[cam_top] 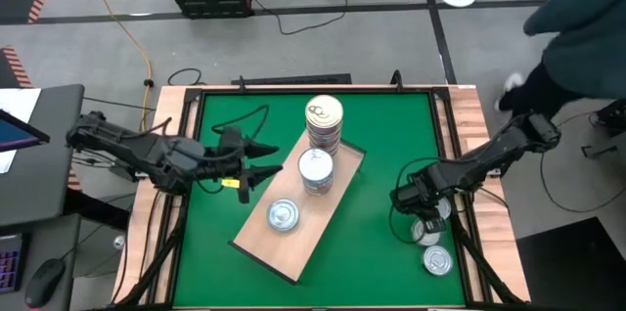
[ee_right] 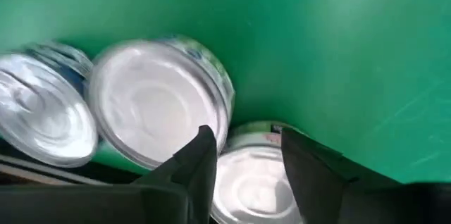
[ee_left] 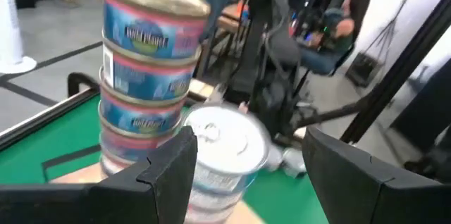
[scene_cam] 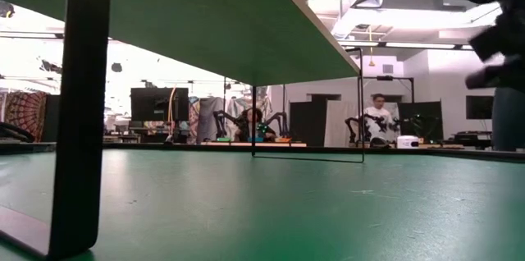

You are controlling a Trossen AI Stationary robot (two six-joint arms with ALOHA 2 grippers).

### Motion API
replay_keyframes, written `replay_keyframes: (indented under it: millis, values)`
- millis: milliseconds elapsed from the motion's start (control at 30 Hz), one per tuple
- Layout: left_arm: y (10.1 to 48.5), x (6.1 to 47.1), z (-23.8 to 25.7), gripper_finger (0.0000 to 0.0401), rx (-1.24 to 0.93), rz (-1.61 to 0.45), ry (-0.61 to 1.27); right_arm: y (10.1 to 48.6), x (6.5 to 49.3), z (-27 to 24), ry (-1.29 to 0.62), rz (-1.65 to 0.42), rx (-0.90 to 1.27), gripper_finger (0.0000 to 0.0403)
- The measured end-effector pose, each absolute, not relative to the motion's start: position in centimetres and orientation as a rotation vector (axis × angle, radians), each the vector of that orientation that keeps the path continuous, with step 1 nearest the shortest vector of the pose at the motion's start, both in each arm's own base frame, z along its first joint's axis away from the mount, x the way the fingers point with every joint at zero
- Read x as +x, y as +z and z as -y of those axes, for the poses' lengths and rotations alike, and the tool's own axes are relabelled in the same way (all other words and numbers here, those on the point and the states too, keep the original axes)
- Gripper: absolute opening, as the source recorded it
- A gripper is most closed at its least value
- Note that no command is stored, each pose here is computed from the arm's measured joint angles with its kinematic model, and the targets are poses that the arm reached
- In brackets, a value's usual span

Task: Stack canned seafood by type on shelf
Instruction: Stack the green white tuna can on top of other the green tuna can on the shelf

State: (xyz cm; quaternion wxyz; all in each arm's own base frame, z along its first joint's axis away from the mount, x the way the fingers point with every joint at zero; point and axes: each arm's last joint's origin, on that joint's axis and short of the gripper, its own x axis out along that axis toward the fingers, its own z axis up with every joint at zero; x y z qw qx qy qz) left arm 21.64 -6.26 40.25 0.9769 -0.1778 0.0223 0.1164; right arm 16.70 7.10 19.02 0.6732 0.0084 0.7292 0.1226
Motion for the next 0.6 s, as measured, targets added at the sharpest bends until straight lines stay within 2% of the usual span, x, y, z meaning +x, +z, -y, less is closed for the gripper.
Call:
replay_keyframes:
  millis: [233, 600]
  values:
    - [42.2, 21.1, 6.3, 0.0244, -0.421, 0.006, 0.209, 16.9, 15.7, -7.4, 0.266, -1.663, 0.029, 0.0159]
    - [43.6, 20.7, 6.2, 0.0244, -0.484, 0.053, 0.198, 16.2, 16.8, -7.8, 0.169, -1.600, 0.136, 0.0101]
